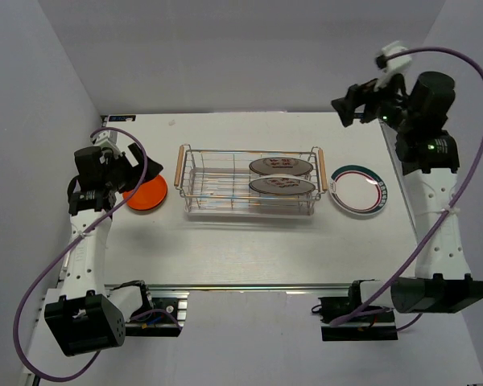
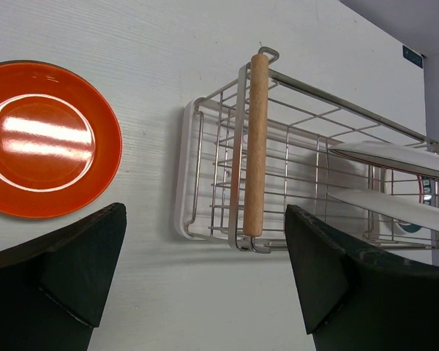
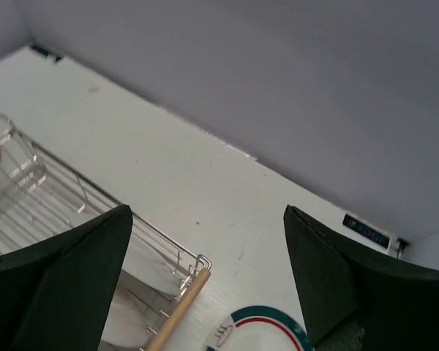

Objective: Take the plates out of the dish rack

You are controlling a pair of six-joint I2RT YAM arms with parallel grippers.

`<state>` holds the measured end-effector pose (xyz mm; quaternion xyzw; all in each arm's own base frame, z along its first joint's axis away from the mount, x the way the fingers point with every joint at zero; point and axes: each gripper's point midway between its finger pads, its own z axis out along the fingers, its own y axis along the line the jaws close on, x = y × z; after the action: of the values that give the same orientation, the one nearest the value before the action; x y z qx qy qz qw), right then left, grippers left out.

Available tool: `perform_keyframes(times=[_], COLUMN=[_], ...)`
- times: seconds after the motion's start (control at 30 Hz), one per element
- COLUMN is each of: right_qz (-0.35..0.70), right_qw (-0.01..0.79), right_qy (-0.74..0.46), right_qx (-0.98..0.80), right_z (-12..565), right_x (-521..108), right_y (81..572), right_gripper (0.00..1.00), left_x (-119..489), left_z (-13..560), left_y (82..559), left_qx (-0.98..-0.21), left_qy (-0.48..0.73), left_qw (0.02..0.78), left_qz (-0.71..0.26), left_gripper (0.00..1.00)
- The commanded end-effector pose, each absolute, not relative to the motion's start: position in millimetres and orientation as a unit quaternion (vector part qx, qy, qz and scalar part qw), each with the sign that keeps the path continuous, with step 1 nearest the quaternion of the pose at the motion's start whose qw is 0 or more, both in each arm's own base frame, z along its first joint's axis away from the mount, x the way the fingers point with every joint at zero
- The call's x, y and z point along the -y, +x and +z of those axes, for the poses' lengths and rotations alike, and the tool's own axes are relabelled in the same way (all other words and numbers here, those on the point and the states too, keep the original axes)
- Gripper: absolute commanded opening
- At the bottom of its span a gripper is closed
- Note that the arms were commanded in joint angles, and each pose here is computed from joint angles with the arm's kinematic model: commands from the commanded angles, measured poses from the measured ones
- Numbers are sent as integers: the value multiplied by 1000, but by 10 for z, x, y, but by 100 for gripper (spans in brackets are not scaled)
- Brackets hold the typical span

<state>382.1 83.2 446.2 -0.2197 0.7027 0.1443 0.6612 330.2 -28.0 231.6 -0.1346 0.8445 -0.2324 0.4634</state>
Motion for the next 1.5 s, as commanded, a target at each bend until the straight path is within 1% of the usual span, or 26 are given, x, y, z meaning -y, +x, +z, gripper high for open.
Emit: perform_keyframes(times=[0.0, 0.07, 0.1, 0.17, 0.2, 0.23, 0.3, 0.53, 0.77, 0.87, 0.97, 1.03, 1.07, 1.13, 1.17, 1.23, 1.27, 1.33, 1.37, 1.43, 1.47], right_qz=[88, 59, 67, 53, 62, 69, 82, 94, 77, 67, 36, 23, 7, 1, -4, -2, -2, -3, -8, -14, -15], right_qw=[607, 585, 571, 526, 510, 481, 451, 397, 353, 340, 340, 347, 349, 348, 345, 343, 342, 347, 346, 351, 353], right_qy=[-381, -449, -490, -563, -602, -625, -667, -709, -721, -724, -713, -702, -697, -695, -696, -699, -699, -695, -693, -690, -688], right_qx=[-692, -673, -655, -635, -612, -611, -588, -575, -591, -596, -612, -622, -626, -629, -630, -628, -629, -630, -633, -633, -633], right_z=[4113, 3959, 3872, 3556, 3455, 3257, 3087, 2819, 2466, 2335, 2259, 2224, 2220, 2164, 2137, 2105, 2092, 2102, 2095, 2122, 2132], right_x=[-1252, -1398, -1656, -1801, -1991, -2031, -2243, -2469, -2476, -2457, -2396, -2396, -2363, -2350, -2338, -2350, -2346, -2359, -2346, -2337, -2343], right_y=[3832, 3899, 3825, 3811, 3714, 3681, 3588, 3239, 3053, 3021, 3129, 3212, 3268, 3301, 3309, 3296, 3301, 3317, 3337, 3367, 3373], right_gripper=[89, 89, 89, 89, 89, 89, 89, 89, 89, 89, 88, 85, 80, 76, 70, 66, 56, 50, 43, 40, 35], left_x=[223, 181, 174, 159, 156, 152, 146, 180, 164, 152, 145, 146, 146, 146, 146, 146, 145, 148, 146, 143, 144], left_z=[2498, 2476, 2476, 2457, 2440, 2401, 2347, 2217, 2222, 2230, 2226, 2223, 2223, 2220, 2223, 2219, 2222, 2231, 2230, 2234, 2228], left_y=[3334, 3329, 3324, 3324, 3330, 3327, 3348, 3379, 3365, 3362, 3360, 3353, 3353, 3350, 3350, 3350, 3352, 3350, 3350, 3349, 3347], left_qx=[-836, -839, -839, -840, -840, -842, -844, -853, -853, -852, -852, -852, -852, -853, -853, -853, -853, -852, -852, -852, -852], left_qy=[-131, -140, -141, -144, -145, -147, -149, -150, -154, -155, -157, -157, -157, -156, -156, -156, -155, -155, -155, -155, -155], left_qw=[485, 483, 482, 482, 481, 479, 474, 452, 454, 456, 456, 456, 456, 455, 455, 456, 456, 457, 457, 458, 457], left_qz=[-221, -209, -207, -204, -203, -202, -201, -212, -208, -205, -203, -203, -203, -202, -202, -202, -202, -203, -202, -201, -201], left_gripper=[98, 98, 98, 98, 98, 98, 98, 98, 98, 98, 98, 98, 98, 98, 98, 98, 98, 98, 98, 98, 98])
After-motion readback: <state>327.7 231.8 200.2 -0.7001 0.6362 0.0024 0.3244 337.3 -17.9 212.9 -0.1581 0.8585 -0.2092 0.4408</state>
